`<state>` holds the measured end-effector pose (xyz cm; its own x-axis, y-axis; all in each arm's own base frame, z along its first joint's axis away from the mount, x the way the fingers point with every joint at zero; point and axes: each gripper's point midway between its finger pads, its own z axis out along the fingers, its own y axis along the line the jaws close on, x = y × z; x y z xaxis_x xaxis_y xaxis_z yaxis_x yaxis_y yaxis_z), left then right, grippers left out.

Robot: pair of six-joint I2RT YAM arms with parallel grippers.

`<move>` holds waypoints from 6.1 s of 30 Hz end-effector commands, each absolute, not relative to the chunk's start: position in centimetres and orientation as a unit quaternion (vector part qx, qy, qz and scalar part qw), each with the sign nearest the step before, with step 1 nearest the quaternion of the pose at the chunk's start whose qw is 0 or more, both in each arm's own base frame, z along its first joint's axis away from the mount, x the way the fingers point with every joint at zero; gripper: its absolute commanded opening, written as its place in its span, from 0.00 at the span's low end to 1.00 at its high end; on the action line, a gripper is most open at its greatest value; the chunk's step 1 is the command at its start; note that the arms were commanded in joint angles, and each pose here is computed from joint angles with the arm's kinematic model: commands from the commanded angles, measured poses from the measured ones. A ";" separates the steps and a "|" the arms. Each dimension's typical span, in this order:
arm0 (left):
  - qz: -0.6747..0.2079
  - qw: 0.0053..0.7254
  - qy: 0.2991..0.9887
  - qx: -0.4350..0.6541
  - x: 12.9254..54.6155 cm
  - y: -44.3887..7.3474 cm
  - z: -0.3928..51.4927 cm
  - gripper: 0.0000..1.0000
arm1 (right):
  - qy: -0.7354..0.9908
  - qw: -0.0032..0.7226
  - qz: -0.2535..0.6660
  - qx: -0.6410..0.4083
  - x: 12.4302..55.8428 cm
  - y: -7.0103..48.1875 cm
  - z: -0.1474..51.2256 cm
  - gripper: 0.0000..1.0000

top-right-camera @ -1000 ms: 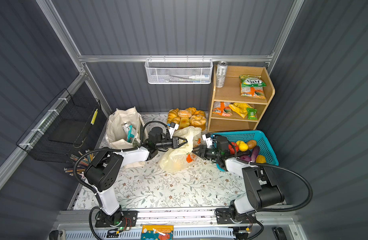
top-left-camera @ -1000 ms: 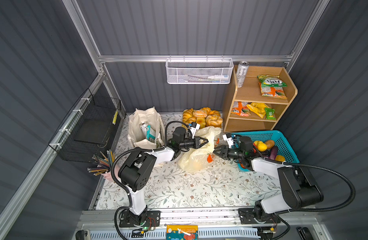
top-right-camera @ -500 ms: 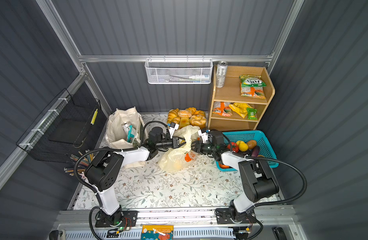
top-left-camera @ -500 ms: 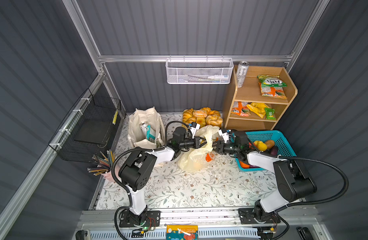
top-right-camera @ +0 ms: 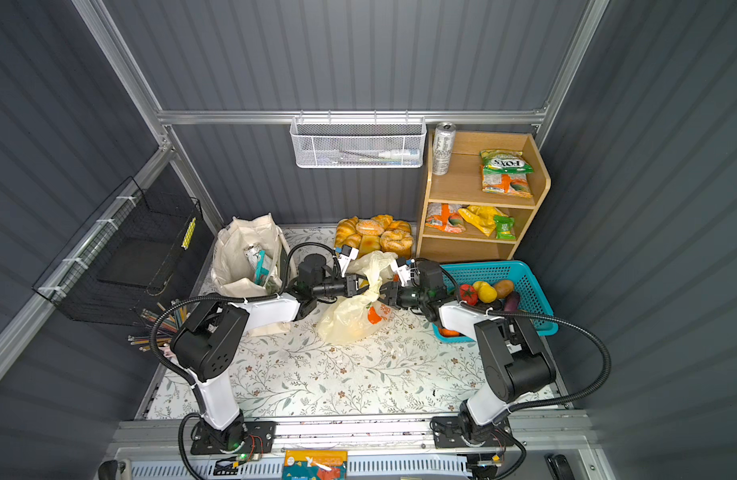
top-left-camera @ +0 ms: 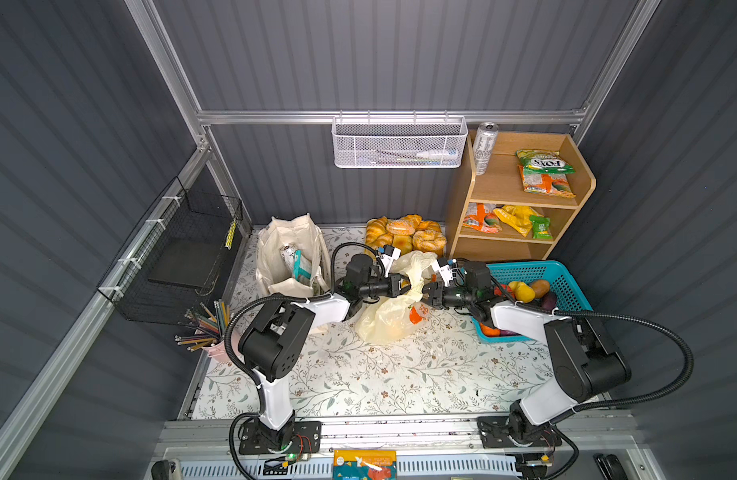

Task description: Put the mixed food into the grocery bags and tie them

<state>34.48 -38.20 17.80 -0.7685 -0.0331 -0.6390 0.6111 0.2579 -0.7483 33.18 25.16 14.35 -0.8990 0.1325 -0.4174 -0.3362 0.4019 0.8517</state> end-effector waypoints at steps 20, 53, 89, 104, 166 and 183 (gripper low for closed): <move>-0.589 0.281 0.730 0.204 34.5 -38.5 18.4 0.00 | 0.732 0.183 0.655 -0.046 32.2 26.2 14.9 0.42; -0.573 0.336 0.727 0.172 37.1 -32.0 23.0 0.00 | 0.824 0.248 0.502 0.090 32.7 16.7 10.4 0.00; -0.354 0.362 0.837 0.208 40.4 -27.8 25.9 0.00 | 0.858 0.267 0.405 0.166 34.3 13.8 9.4 0.00; -0.228 0.437 0.860 0.128 42.8 -19.8 29.2 0.00 | 0.868 0.260 0.372 0.199 32.7 12.2 7.2 0.00; -0.226 0.468 0.832 0.196 39.9 -22.0 33.5 1.00 | 0.915 0.287 0.269 -0.092 35.4 25.2 22.9 0.70; -0.299 0.424 0.835 0.184 38.1 -23.7 30.5 1.00 | 0.891 0.303 0.317 -0.114 37.6 29.3 23.3 0.77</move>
